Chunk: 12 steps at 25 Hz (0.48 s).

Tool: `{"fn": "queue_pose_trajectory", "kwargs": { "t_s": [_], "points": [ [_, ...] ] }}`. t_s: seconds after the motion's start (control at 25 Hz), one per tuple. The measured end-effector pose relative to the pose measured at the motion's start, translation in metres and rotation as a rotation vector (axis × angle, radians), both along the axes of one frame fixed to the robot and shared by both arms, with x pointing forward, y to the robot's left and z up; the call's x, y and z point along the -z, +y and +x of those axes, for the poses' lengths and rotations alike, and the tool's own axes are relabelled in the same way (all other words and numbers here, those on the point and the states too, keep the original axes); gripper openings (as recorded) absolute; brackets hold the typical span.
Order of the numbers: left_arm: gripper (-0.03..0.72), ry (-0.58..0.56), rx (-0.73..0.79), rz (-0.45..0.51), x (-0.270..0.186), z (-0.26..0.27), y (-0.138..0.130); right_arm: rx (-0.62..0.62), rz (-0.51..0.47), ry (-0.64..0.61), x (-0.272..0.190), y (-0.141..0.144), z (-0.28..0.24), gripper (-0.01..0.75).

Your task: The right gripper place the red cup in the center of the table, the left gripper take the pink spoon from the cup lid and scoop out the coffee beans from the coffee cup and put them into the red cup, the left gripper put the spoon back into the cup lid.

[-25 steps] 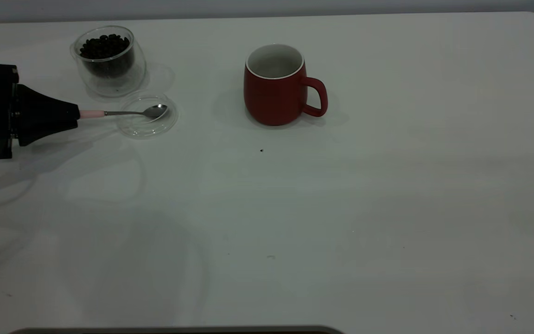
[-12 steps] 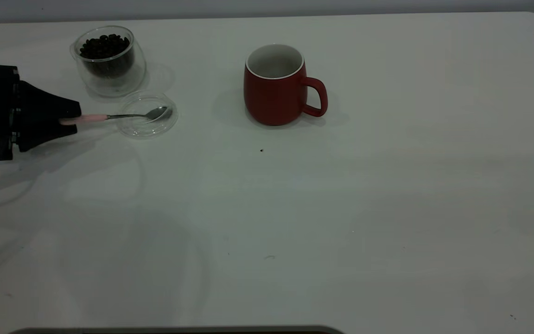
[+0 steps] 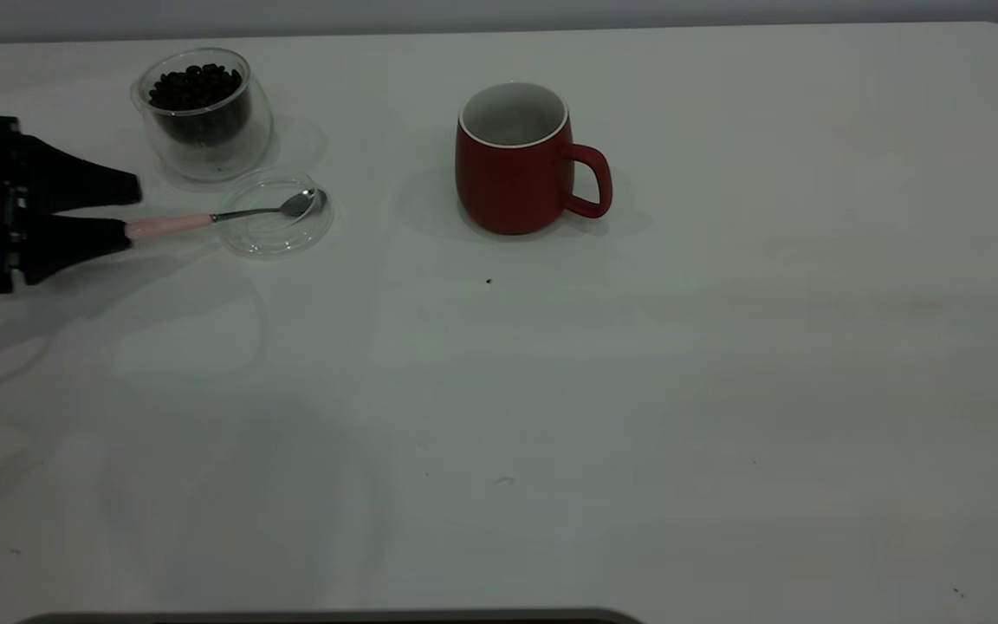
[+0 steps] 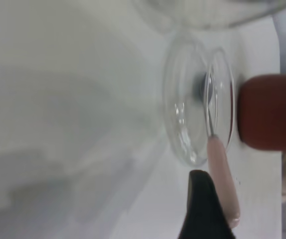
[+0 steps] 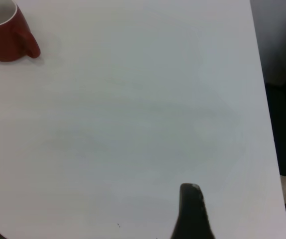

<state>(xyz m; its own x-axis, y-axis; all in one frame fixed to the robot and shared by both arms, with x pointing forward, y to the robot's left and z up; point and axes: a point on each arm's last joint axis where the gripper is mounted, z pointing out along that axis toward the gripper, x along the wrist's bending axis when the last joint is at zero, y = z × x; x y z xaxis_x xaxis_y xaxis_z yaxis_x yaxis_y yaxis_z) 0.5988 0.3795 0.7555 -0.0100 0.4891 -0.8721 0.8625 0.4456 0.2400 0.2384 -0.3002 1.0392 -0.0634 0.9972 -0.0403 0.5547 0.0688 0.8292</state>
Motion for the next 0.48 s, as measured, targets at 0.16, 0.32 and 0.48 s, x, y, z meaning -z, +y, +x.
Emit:
{"fn": "queue_pose_trajectory", "kwargs": {
  "t_s": [0.16,0.32,0.48],
  "points": [
    [0.542,-0.063,-0.070,0.012,-0.027,0.001,0.030,0.000,0.000,0.000,0.000,0.000,0.000,0.585],
    [0.534,-0.140,-0.062,-0.014,-0.073,0.007,0.034,0.000,0.000,0.000,0.000,0.000,0.000,0.585],
    [0.505,-0.152,0.019,0.124,-0.133,0.012,0.022,0.000,0.000,0.000,0.000,0.000,0.000,0.585]
  ]
}}
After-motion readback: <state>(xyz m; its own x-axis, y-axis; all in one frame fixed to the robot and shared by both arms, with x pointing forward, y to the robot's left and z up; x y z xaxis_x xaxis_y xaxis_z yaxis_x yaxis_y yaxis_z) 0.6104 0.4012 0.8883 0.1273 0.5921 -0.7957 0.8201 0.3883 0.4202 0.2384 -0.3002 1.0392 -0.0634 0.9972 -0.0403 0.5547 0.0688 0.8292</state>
